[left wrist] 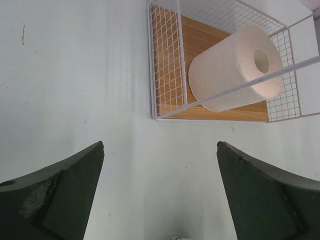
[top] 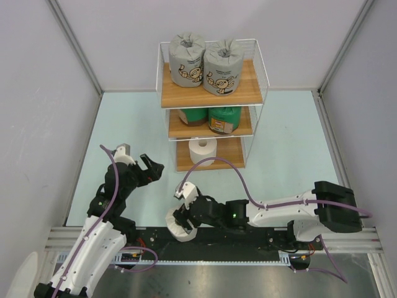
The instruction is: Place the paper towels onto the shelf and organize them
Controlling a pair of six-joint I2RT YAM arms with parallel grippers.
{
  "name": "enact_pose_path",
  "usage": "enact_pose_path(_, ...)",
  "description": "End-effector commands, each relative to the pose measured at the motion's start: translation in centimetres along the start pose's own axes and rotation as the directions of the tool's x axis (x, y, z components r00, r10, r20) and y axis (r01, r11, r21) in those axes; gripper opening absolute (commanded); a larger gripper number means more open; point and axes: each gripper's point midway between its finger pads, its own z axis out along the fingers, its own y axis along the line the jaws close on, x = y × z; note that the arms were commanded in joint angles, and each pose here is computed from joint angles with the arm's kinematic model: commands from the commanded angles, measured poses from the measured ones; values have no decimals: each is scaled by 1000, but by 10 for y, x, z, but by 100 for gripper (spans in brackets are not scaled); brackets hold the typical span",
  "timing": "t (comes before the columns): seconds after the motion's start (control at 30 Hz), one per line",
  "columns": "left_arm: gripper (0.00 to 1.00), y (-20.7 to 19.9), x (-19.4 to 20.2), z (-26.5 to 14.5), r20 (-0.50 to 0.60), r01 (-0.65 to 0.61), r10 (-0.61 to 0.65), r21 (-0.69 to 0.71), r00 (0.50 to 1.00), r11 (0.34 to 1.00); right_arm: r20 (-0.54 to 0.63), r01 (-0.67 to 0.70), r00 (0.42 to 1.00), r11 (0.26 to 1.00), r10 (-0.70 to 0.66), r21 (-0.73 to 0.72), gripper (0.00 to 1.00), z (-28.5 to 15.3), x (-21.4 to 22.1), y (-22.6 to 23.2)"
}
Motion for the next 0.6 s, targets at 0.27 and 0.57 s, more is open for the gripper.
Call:
enact_pose_path(0.27,100,-5,1,-1,2,23,-23,22,1000,999,-54,68,996,996,-65,50,74,4,-3,-2)
enact_pose_path(0.57,100,-6,0,-2,3,22,-22,24,1000,999,-72,51,997,990,-41,131,65,15,12,-12)
